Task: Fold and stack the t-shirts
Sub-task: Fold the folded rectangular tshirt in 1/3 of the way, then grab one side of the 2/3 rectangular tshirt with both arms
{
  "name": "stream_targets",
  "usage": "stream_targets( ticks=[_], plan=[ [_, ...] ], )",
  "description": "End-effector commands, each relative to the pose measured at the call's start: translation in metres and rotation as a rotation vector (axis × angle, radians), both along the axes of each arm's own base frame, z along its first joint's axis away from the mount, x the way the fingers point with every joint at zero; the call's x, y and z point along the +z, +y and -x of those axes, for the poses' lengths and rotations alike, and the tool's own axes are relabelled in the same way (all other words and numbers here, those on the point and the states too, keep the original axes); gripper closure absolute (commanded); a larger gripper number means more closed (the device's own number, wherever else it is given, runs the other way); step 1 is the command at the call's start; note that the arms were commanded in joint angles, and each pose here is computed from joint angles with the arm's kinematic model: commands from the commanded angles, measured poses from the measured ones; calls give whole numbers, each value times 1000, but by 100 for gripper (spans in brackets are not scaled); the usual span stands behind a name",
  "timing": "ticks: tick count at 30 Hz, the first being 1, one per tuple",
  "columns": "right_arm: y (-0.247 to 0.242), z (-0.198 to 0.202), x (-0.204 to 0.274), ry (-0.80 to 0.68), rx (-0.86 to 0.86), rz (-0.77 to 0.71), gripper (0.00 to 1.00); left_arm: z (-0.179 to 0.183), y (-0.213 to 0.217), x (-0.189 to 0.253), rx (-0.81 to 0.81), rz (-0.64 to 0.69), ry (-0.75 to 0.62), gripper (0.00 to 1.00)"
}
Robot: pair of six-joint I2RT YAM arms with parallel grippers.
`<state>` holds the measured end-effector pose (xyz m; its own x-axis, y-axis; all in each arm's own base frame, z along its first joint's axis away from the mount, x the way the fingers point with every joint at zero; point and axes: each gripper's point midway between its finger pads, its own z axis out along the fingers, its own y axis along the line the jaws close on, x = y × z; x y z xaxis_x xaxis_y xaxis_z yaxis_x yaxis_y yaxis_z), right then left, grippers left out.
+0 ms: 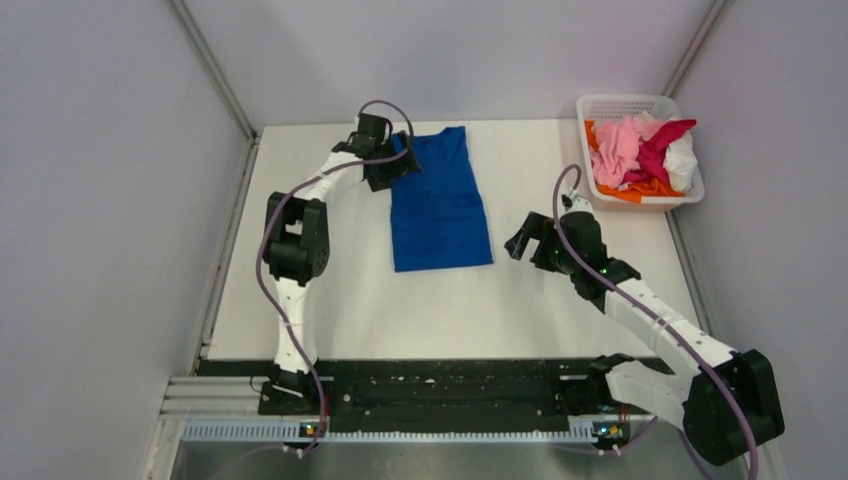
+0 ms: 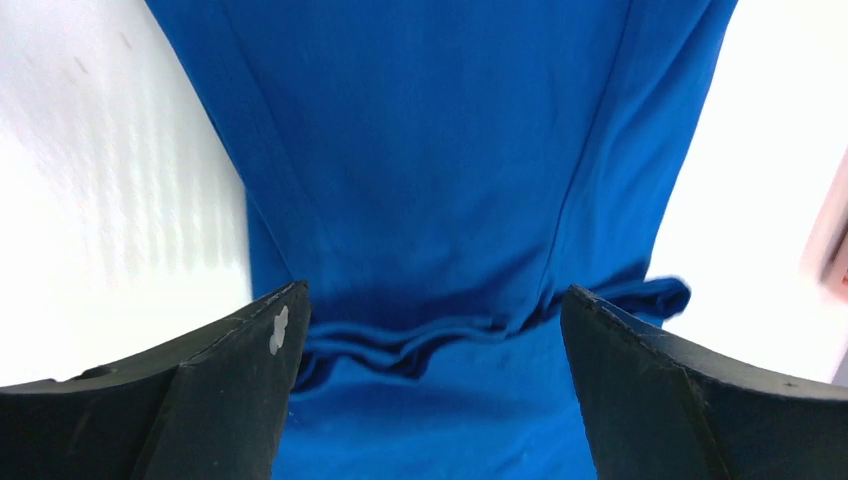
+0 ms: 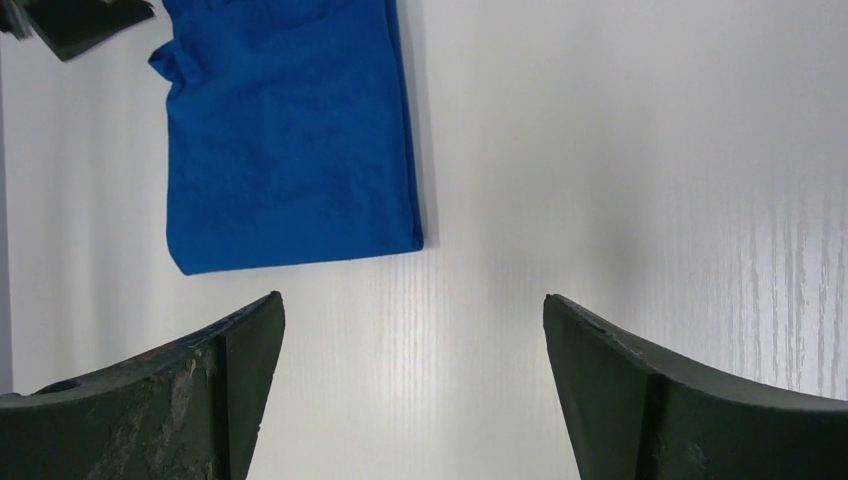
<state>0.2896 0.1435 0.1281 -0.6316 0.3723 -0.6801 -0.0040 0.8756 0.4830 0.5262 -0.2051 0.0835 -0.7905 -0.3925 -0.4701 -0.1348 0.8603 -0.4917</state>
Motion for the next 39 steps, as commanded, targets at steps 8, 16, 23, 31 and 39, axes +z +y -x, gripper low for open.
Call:
stream_targets(
  ticks=[8, 16, 23, 31, 39],
  plan=[
    [35, -6, -31, 111, 98, -89, 2, 107, 23, 42, -5, 12, 36, 1],
    [70, -25, -55, 174, 166, -105, 11, 212, 31, 4, -11, 82, 138, 7],
    [69, -29, -86, 243, 135, -51, 37, 223, 25, -31, -18, 109, 236, 28],
    [69, -25, -106, 285, 133, -45, 62, 220, 21, -53, -14, 89, 276, 36],
    [72, -22, -116, 298, 136, -57, 65, 217, 19, -75, -7, 81, 332, 52]
  ],
)
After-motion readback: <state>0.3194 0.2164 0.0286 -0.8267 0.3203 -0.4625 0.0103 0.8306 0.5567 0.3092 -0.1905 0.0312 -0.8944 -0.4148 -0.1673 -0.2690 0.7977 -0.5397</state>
